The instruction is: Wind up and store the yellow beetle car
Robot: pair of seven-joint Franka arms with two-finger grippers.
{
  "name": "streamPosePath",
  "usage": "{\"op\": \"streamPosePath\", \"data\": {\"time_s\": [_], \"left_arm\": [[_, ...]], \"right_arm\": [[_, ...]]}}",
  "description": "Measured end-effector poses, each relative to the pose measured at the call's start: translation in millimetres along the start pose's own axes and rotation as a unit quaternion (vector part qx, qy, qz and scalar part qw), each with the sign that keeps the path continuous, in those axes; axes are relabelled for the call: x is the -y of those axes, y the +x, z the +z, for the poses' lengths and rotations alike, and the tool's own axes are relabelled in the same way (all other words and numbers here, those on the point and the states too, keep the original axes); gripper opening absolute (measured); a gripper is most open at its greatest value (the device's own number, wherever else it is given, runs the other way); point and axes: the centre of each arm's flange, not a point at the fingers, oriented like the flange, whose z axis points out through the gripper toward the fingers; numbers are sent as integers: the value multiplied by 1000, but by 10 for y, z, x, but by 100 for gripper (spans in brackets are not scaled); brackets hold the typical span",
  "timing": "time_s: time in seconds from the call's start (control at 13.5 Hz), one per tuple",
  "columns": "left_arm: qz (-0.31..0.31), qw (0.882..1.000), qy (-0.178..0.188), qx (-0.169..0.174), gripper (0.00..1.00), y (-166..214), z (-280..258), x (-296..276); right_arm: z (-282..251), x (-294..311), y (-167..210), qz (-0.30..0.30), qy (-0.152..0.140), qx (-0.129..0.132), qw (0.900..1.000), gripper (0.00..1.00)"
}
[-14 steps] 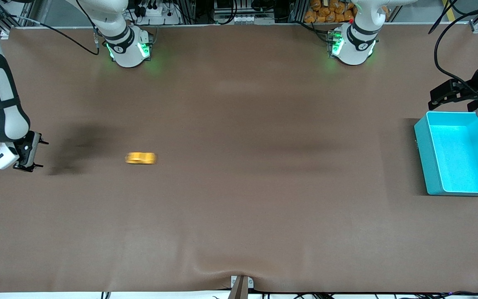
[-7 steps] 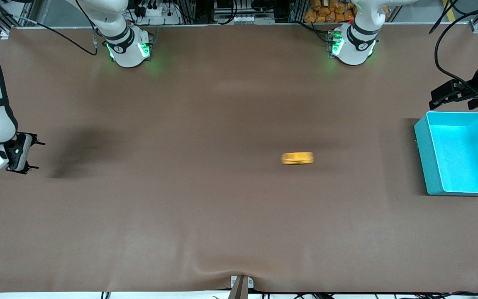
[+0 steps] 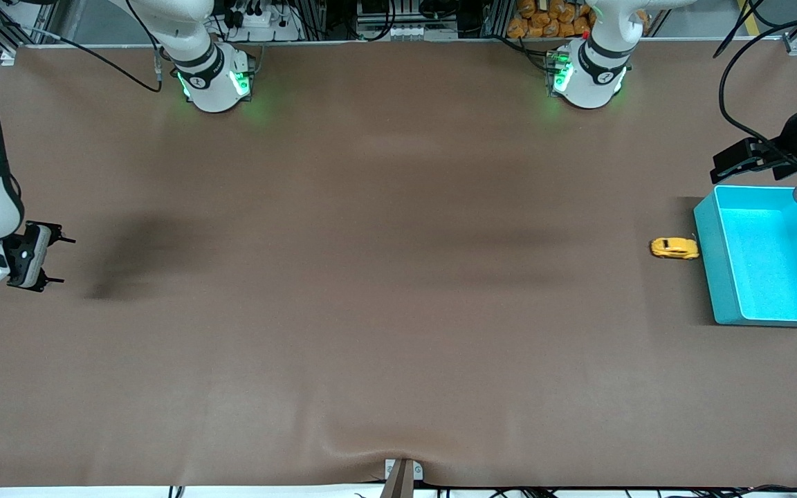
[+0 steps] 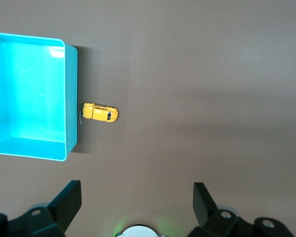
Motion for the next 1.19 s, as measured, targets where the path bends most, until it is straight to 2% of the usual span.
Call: {"op": "streamPosePath", "data": {"time_s": [0.15, 0.3, 0.52, 0.67, 0.89, 1.19], "left_arm": [[-6, 1000, 2, 13, 100, 9, 118, 20], [-38, 999, 2, 34, 100, 54, 332, 192], [-146, 987, 5, 60, 100, 184, 930, 471], [-223, 972, 14, 69, 100, 229, 1407, 514], [-340, 939, 17, 54, 100, 255, 1982, 577], [-439, 897, 14, 43, 100, 260, 2751, 678]], "right_arm": [[-163, -67, 128, 12, 2, -12, 1000, 100], [-437, -137, 313, 38, 9, -17, 999, 100], [-1056, -210, 741, 82, -4, -17, 996, 100], [-1445, -178, 1080, 120, -20, -17, 992, 100], [-1874, -63, 1543, 172, -48, -22, 984, 100], [-2451, 205, 2083, 243, -90, -42, 965, 100]]}}
